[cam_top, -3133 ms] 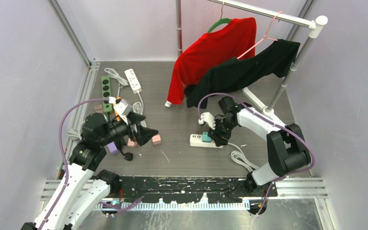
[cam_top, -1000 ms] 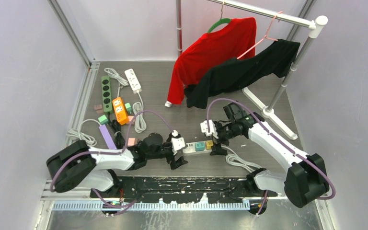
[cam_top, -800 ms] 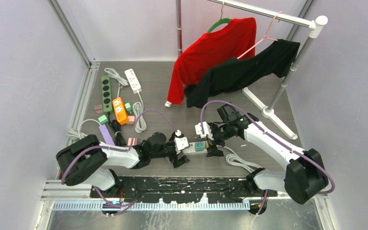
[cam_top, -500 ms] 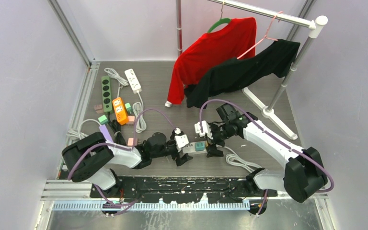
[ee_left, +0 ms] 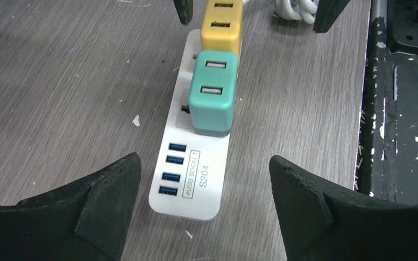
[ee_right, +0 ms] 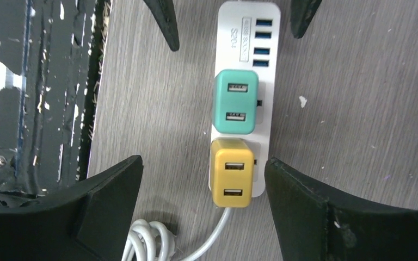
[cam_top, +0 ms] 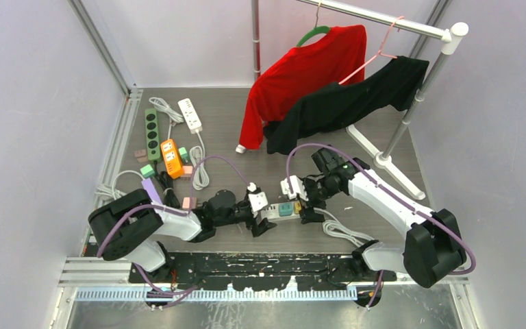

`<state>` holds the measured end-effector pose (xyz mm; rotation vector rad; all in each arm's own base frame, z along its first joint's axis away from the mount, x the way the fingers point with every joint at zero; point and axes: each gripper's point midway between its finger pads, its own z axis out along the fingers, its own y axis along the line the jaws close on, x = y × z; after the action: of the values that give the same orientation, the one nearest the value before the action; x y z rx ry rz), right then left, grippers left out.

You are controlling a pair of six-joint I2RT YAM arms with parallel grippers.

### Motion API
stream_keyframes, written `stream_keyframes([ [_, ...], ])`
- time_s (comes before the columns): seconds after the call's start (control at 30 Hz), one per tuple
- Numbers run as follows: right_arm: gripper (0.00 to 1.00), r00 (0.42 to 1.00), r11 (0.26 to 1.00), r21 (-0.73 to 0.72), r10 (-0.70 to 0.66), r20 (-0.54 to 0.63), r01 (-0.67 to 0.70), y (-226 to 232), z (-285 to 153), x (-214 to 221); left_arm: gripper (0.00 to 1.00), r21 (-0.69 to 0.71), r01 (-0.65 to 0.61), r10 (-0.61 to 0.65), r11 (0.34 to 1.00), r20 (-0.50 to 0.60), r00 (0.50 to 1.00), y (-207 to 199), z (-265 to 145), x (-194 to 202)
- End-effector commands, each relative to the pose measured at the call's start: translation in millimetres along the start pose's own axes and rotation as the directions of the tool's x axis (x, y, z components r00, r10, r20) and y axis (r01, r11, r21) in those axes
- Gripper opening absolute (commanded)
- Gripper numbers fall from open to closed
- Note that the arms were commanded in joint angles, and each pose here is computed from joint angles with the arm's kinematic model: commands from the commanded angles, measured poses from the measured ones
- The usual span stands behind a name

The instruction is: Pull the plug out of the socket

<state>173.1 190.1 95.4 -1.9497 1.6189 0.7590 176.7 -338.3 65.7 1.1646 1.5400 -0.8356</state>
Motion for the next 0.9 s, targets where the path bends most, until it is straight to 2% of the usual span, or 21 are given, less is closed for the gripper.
stream_keyframes([
  [0.0, 0.84, 0.997, 0.998, 0.009, -0.059, -0.054, 0.060, -2, 1, 16, 0.84, 0.036, -0.084, 0.081, 0.996, 0.069, 0.994, 0, 11, -33],
  [0.13, 0.65, 0.996, 0.998, 0.023, -0.050, -0.077, 0.052, -7, 4, 23, 0.79, 0.040, -0.097, 0.095, 0.994, 0.053, 0.994, 2, 18, -30],
  [0.2, 0.60, 0.995, 0.998, 0.045, -0.035, -0.091, 0.039, -13, 5, 25, 0.79, 0.039, -0.104, 0.102, 0.994, 0.049, 0.994, 4, 22, -29],
  [0.57, 0.48, 0.995, 0.998, 0.053, -0.031, -0.097, 0.036, -15, 10, 31, 0.80, 0.083, -0.125, 0.123, 0.989, 0.029, 0.992, 2, 36, -19],
  [0.87, 0.42, 0.996, 0.998, 0.004, -0.061, -0.059, 0.061, -5, 13, 25, 0.74, 0.094, -0.095, 0.091, 0.991, 0.044, 0.995, 1, 44, -16],
])
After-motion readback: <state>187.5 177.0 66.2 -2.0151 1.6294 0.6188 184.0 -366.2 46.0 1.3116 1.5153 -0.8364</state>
